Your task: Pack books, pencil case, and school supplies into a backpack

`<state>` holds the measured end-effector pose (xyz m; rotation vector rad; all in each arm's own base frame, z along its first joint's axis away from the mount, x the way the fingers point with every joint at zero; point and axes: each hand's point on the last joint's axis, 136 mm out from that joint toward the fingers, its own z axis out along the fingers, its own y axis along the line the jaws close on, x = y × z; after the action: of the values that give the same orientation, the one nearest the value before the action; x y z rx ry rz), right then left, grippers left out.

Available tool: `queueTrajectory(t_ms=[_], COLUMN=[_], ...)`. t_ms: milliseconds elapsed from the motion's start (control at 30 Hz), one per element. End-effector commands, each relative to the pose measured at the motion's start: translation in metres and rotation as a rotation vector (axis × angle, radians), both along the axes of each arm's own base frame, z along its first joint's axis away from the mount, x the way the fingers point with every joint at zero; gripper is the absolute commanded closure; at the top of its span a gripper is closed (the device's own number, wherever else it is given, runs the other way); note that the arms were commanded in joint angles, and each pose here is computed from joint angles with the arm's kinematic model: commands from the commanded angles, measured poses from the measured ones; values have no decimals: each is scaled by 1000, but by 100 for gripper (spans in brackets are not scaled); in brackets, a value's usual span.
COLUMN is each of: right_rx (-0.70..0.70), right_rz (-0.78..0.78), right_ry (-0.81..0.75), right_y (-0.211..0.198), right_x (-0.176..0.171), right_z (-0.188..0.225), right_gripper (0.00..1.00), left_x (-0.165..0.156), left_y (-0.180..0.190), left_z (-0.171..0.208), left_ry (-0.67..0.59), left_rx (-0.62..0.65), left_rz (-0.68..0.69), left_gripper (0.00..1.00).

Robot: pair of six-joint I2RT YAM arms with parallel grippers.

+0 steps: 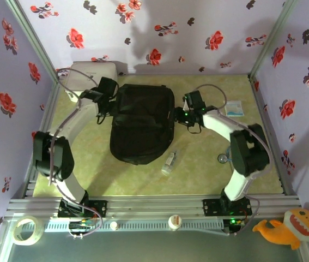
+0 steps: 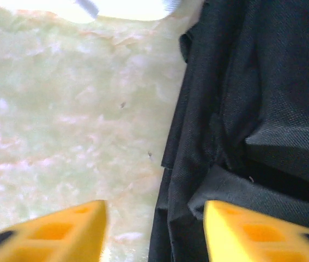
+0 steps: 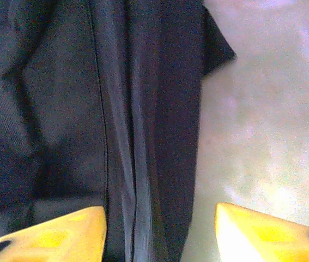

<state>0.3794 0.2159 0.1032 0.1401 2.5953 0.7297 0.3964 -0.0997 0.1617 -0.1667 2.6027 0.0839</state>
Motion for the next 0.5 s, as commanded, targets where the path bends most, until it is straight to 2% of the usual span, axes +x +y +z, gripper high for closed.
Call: queueTrajectory(t_ms=[0, 67, 267, 467], right_rx=[-110, -154, -254, -267], right_rz=[-23, -40, -37, 1], right_ry=[37, 59, 95, 109], right_y=[-18, -26, -25, -2], right_x=[-52, -81, -153, -184], right_z=[-3, -12, -30, -51], right_gripper=[33, 28, 22, 19], left_x=[-15, -25, -60, -78], left_y=[11, 12, 8, 13], left_z=[12, 12, -1, -16], left_ry=[-45, -56, -51, -51], left_rx=[-68, -125, -259, -338], left_rz=[59, 57, 54, 88], left_gripper=[36, 27, 15, 7])
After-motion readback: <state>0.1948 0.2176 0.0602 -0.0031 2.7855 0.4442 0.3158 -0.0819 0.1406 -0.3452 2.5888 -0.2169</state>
